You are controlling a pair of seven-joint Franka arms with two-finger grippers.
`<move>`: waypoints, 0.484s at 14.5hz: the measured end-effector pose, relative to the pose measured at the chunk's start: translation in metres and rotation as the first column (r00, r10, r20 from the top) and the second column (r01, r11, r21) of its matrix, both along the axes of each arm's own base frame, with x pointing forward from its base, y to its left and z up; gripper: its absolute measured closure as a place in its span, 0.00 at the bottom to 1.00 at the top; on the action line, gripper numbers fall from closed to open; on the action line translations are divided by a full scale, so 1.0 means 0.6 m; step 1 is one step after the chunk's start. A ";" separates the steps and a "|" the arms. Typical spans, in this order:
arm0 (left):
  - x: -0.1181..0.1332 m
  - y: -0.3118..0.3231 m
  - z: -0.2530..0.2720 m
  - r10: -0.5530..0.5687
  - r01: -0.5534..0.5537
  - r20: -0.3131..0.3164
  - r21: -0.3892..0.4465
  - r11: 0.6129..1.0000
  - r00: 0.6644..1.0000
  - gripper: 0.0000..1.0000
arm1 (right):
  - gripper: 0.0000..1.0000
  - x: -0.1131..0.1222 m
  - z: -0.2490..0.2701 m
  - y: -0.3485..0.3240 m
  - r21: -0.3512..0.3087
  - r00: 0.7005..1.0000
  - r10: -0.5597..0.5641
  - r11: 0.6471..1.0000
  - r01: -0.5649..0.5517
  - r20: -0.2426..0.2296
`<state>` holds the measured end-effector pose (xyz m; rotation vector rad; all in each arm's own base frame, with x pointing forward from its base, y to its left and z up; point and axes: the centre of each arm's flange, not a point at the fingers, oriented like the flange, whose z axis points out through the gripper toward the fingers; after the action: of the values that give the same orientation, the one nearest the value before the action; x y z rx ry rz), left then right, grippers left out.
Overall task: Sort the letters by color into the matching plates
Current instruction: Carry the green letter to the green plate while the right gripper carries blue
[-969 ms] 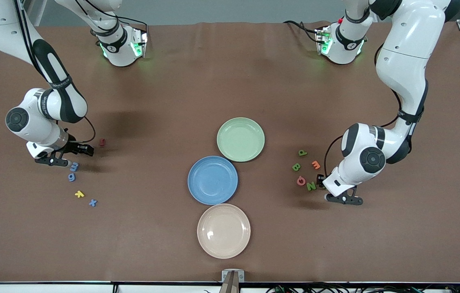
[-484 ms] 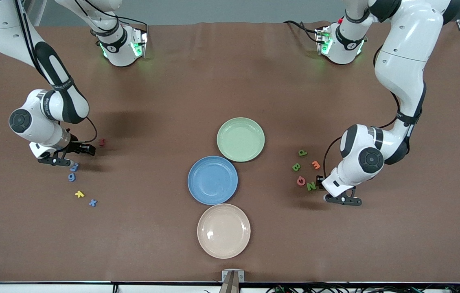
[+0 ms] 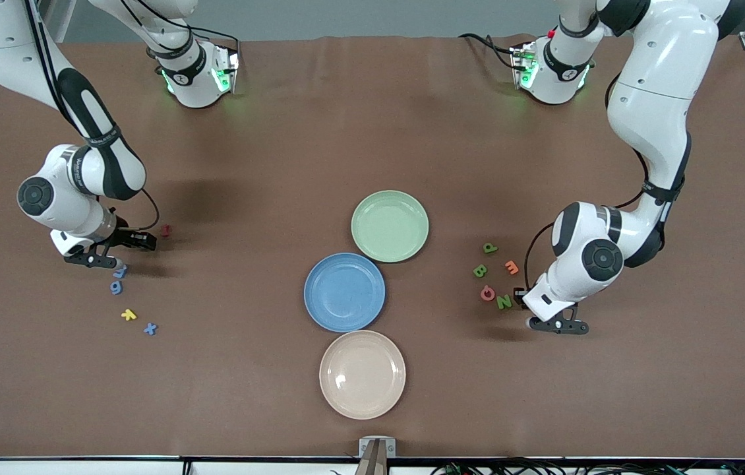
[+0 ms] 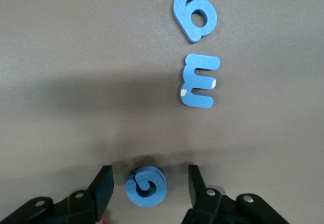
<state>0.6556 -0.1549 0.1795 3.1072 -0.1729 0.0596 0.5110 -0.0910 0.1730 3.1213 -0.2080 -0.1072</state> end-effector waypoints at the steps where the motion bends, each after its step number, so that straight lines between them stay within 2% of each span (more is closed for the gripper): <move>1: 0.000 0.000 0.000 0.003 -0.003 0.000 0.000 1.000 1.000 0.74 | 0.32 -0.001 -0.001 0.000 0.000 1.000 0.000 1.000 0.000 -0.002; 6: 0.004 -0.006 0.010 0.025 -0.025 0.002 -0.004 1.000 1.000 0.74 | 0.34 -0.005 -0.006 0.001 0.003 1.000 0.000 1.000 0.000 -0.017; 7: 0.003 -0.010 0.020 0.034 -0.034 -0.013 0.000 0.999 0.999 0.74 | 0.33 -0.005 -0.006 0.001 0.003 1.000 0.000 1.000 0.000 -0.018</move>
<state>0.6574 -0.1612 0.1914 3.1093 -0.1199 0.0397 0.5080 -0.0902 0.1691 3.1222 -0.2072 -0.1362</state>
